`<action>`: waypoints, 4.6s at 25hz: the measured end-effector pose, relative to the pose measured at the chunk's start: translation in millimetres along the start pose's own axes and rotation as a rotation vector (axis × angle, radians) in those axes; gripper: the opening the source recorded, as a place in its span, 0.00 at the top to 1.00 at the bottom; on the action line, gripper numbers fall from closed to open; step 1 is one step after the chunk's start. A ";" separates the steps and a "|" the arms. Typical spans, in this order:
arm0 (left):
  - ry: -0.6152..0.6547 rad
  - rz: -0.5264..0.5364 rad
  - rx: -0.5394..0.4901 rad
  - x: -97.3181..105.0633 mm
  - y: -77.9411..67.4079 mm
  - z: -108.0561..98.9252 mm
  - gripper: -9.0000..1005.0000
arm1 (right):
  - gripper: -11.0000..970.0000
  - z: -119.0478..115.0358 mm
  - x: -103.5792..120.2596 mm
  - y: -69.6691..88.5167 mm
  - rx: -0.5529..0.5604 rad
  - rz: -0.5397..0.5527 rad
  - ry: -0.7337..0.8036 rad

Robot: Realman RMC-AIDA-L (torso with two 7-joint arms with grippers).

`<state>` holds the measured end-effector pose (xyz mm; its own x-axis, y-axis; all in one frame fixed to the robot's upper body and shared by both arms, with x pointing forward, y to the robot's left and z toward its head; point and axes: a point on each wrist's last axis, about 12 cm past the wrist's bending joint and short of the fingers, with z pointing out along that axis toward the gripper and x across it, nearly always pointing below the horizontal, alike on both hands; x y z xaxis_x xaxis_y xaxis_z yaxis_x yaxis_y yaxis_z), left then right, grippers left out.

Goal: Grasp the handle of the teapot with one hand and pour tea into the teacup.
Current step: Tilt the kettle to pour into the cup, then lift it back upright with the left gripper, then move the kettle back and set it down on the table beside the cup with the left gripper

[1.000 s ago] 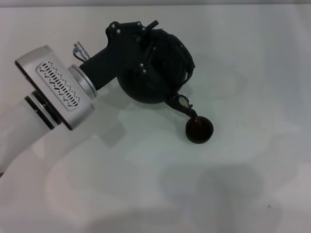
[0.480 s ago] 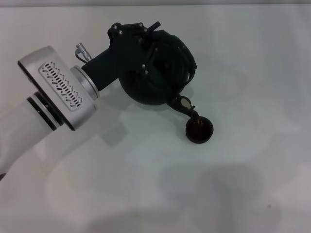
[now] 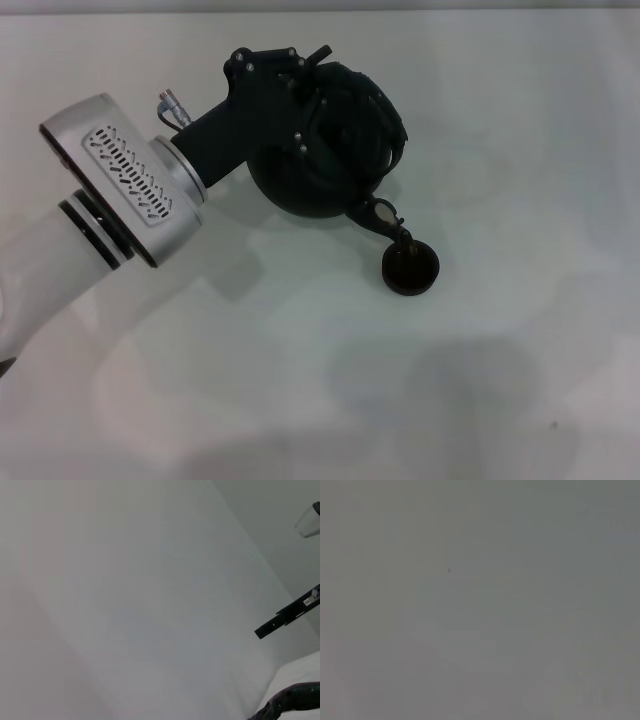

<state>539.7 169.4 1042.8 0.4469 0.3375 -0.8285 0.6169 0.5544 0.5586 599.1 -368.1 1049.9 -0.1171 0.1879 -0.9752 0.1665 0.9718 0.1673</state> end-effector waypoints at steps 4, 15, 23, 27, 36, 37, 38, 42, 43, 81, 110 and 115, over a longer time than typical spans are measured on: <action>0.013 -0.002 0.005 1.5 -0.9 -0.5 0.89 | 0.13 -0.1 -0.6 -0.8 0.001 -0.001 -0.002; 0.014 -0.054 -0.011 1.2 -1.1 -0.3 0.89 | 0.13 0.1 -2.0 -1.9 0.003 -0.004 -0.008; 0.015 -0.217 -0.070 0.6 3.1 1.6 0.89 | 0.13 -1.8 -0.3 -4.3 0.009 -0.004 -0.004; 0.022 -0.363 -0.170 3.1 9.6 -0.5 0.89 | 0.13 -2.3 0.1 -4.9 0.010 -0.004 -0.003; 0.051 -0.528 -0.338 9.8 3.8 -18.6 0.89 | 0.13 -3.2 -0.4 -9.1 0.035 0.016 -0.010; 0.053 -0.536 -0.345 10.1 2.6 -20.0 0.89 | 0.13 -3.5 0.0 -9.5 0.038 0.017 -0.010; 0.056 -0.547 -0.354 10.4 0.9 -21.9 0.89 | 0.13 -3.8 0.4 -9.8 0.039 0.017 -0.008; 0.058 -0.590 -0.380 10.1 -7.6 -31.1 0.89 | 0.13 -4.4 0.6 -11.1 0.042 0.014 -0.008; 0.059 -0.602 -0.384 9.7 -10.8 -33.7 0.89 | 0.13 -4.5 0.6 -11.3 0.042 0.014 -0.008; 0.174 -0.681 -0.469 23.6 -33.6 -72.7 0.86 | 0.13 -5.7 -2.5 -16.9 0.053 0.010 -0.022; 0.138 -0.639 -0.437 19.4 -36.6 -79.3 0.41 | 0.13 -7.6 -2.3 -21.9 0.075 0.026 -0.027; 0.121 -0.634 -0.472 18.1 -39.0 -92.5 0.24 | 0.13 -9.1 -1.3 -23.6 0.079 0.025 -0.024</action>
<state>463.8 224.3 1002.4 0.0133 -0.0846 -0.9963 0.3787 0.9226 -0.0733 586.5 -390.0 1048.5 -0.0881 0.2075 -0.9743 0.2456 0.9524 0.1806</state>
